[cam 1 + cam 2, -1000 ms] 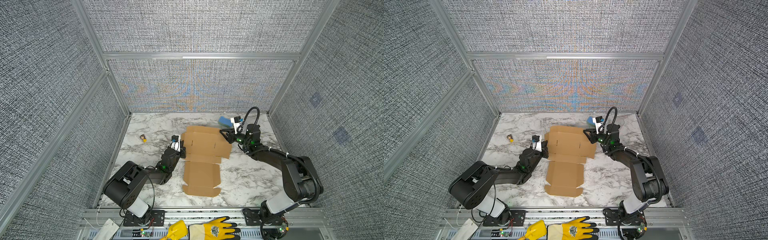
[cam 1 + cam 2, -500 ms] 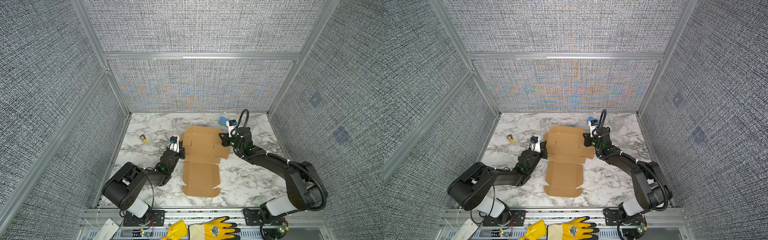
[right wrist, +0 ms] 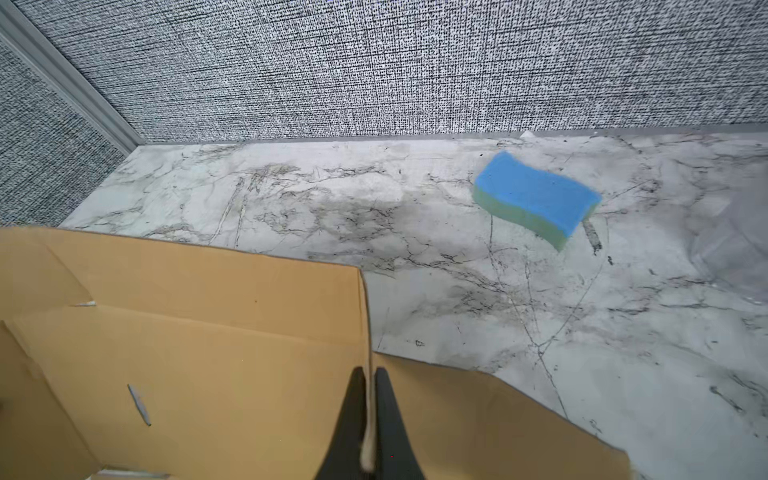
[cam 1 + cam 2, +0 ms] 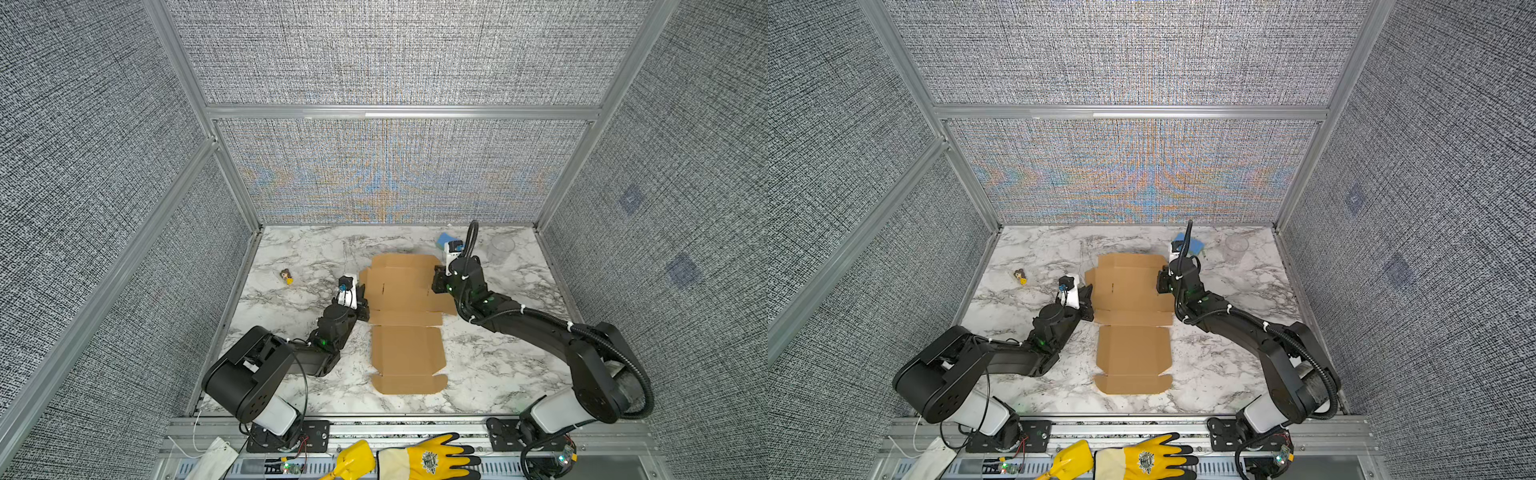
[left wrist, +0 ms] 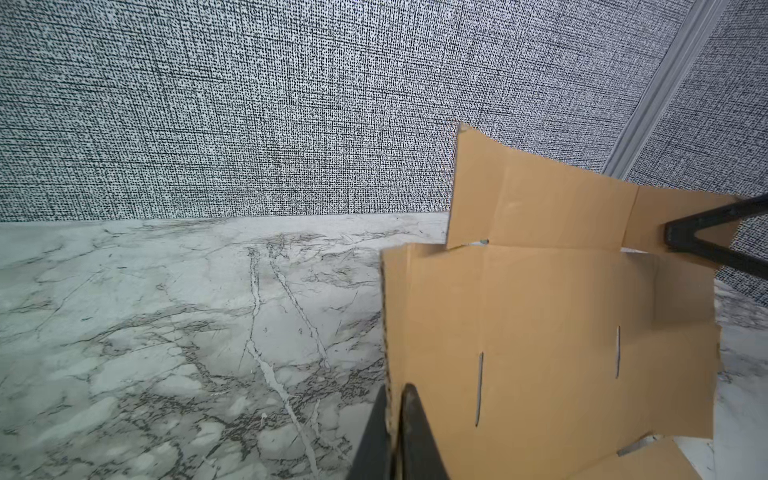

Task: Fold the paper box

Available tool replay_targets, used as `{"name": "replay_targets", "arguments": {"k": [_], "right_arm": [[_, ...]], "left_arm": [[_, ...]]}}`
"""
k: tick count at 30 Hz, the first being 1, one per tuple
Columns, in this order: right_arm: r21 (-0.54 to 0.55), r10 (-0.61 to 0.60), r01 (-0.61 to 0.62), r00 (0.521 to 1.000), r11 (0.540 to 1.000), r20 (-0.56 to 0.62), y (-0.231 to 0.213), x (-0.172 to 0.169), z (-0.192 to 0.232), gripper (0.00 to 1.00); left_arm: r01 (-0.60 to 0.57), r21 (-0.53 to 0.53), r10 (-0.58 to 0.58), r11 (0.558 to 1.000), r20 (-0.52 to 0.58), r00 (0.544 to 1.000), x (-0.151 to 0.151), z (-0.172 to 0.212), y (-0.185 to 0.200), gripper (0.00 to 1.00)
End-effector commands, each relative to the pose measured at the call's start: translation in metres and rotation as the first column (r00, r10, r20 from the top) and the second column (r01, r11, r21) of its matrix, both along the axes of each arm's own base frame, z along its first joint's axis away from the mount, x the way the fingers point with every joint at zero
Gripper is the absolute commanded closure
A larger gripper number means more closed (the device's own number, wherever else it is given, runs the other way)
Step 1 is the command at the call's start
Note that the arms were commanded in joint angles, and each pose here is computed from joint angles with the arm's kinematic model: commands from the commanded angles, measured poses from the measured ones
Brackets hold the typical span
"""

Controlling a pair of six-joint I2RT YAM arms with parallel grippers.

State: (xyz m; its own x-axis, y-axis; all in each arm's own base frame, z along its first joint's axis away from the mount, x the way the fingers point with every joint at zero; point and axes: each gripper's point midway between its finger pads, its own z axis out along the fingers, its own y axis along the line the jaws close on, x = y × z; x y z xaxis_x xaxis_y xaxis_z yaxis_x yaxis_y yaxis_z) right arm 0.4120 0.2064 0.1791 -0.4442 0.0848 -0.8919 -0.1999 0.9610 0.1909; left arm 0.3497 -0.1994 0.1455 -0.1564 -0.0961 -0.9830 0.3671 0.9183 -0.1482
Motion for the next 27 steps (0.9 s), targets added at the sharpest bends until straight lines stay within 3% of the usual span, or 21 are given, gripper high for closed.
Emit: {"name": "replay_targets", "arguments": {"k": [1, 6, 10, 19, 27], "right_arm": [[-0.038, -0.075, 0.076, 0.997, 0.996, 0.034, -0.012, 0.002, 0.007, 1.00], [-0.064, -0.037, 0.042, 0.997, 0.997, 0.071, -0.011, -0.004, 0.015, 1.00], [-0.099, 0.040, -0.028, 0.992, 0.995, 0.117, -0.006, -0.012, 0.018, 1.00], [-0.161, 0.160, -0.134, 0.974, 0.978, 0.162, 0.003, -0.024, 0.018, 1.00], [-0.182, 0.240, -0.206, 0.953, 0.961, 0.184, 0.010, -0.033, 0.015, 1.00]], "left_arm": [[0.001, -0.020, 0.000, 1.000, 0.019, 1.000, -0.001, 0.007, 0.000, 0.85], [0.019, -0.014, -0.019, 1.000, 0.017, 1.000, -0.004, 0.012, -0.001, 0.58], [0.030, 0.000, -0.030, 1.000, 0.034, 0.999, -0.007, 0.026, 0.000, 0.47], [0.002, 0.033, -0.002, 0.999, 0.012, 1.000, 0.014, 0.055, 0.009, 0.43], [-0.055, 0.054, 0.062, 0.997, -0.138, 0.989, 0.055, 0.036, 0.026, 0.43]]}}
